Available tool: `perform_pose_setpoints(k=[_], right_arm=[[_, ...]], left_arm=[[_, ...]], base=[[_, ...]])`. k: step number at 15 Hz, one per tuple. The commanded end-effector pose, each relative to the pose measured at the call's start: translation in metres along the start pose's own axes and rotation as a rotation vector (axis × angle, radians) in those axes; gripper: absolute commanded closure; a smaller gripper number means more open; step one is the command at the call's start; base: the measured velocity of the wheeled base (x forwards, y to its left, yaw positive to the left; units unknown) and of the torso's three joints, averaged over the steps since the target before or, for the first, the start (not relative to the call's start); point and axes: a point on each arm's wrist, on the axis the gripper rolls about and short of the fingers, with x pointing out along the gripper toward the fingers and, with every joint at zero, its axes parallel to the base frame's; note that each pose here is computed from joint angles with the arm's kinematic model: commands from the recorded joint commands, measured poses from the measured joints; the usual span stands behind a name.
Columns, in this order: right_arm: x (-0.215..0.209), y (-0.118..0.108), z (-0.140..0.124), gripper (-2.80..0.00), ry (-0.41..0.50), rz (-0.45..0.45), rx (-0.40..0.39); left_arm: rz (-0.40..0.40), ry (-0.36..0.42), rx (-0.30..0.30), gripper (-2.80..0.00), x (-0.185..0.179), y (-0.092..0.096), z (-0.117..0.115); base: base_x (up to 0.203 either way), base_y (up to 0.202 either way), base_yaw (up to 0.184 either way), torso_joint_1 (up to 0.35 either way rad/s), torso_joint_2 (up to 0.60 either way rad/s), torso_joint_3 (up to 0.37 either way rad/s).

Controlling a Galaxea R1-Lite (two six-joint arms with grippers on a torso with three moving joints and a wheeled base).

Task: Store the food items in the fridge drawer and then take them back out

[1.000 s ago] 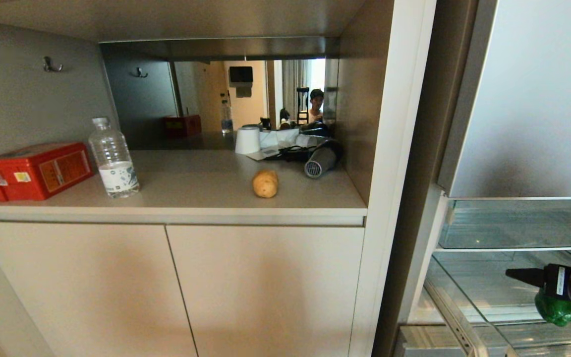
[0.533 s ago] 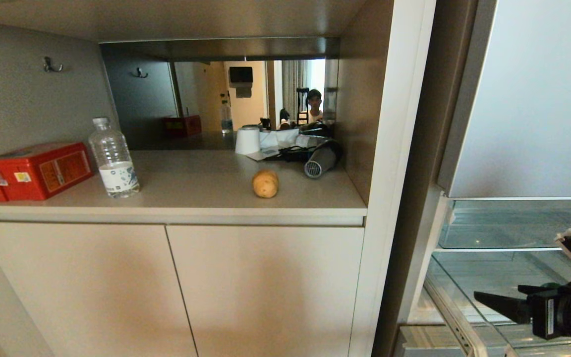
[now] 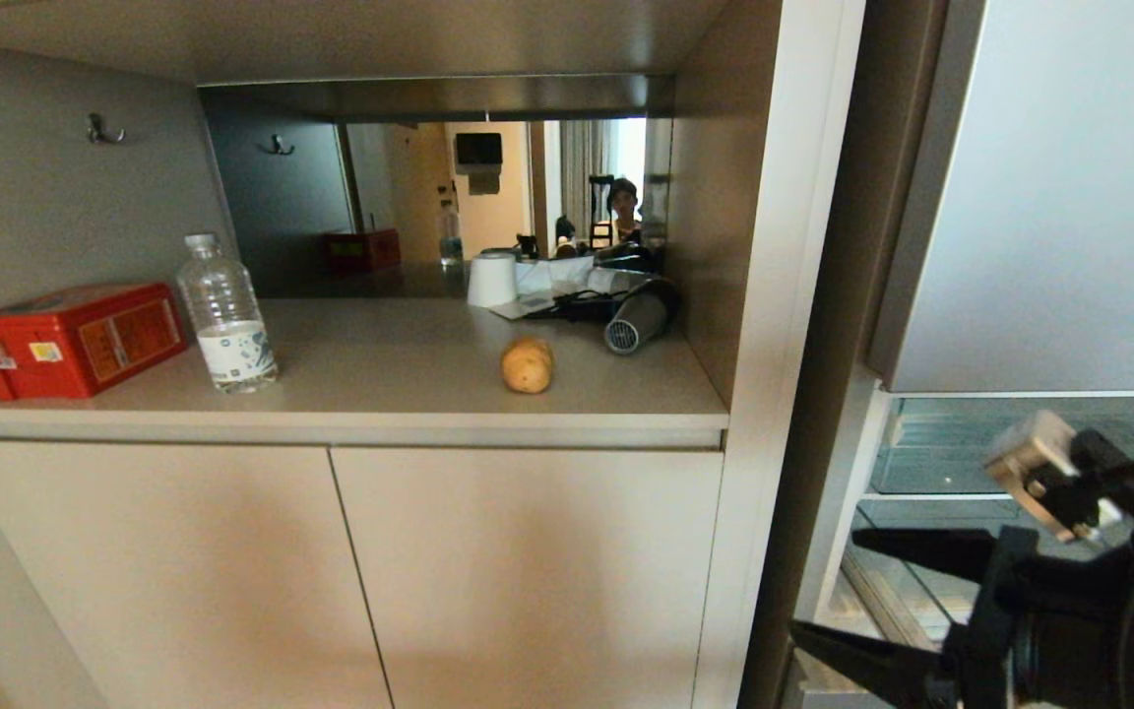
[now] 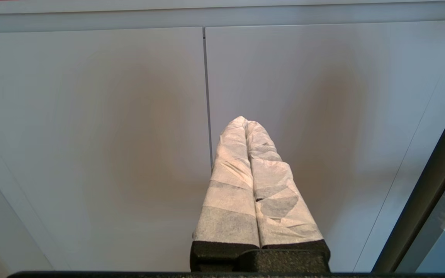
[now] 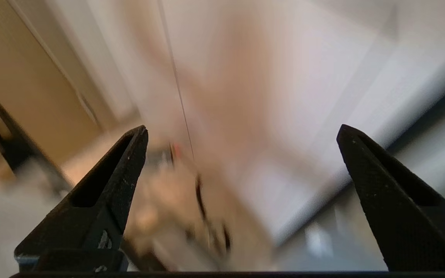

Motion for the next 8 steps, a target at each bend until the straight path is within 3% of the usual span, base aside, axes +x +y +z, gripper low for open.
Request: perform_pose_setpoints(k=[1, 8], right_arm=[[0.035, 0.010, 0.020, -2.80, -0.018, 0.033, -0.013], [0.140, 0.020, 0.073, -2.80, -0.214, -0.097, 0.001]], left_arm=[[0.000, 0.011, 0.000, 0.00, 0.001, 0.000, -0.003], [0.000, 0.011, 0.000, 0.00, 0.001, 0.000, -0.003]], base=[[0.000, 0.000, 0.000, 0.000, 0.00, 0.000], [0.000, 0.000, 0.000, 0.000, 0.00, 0.000]])
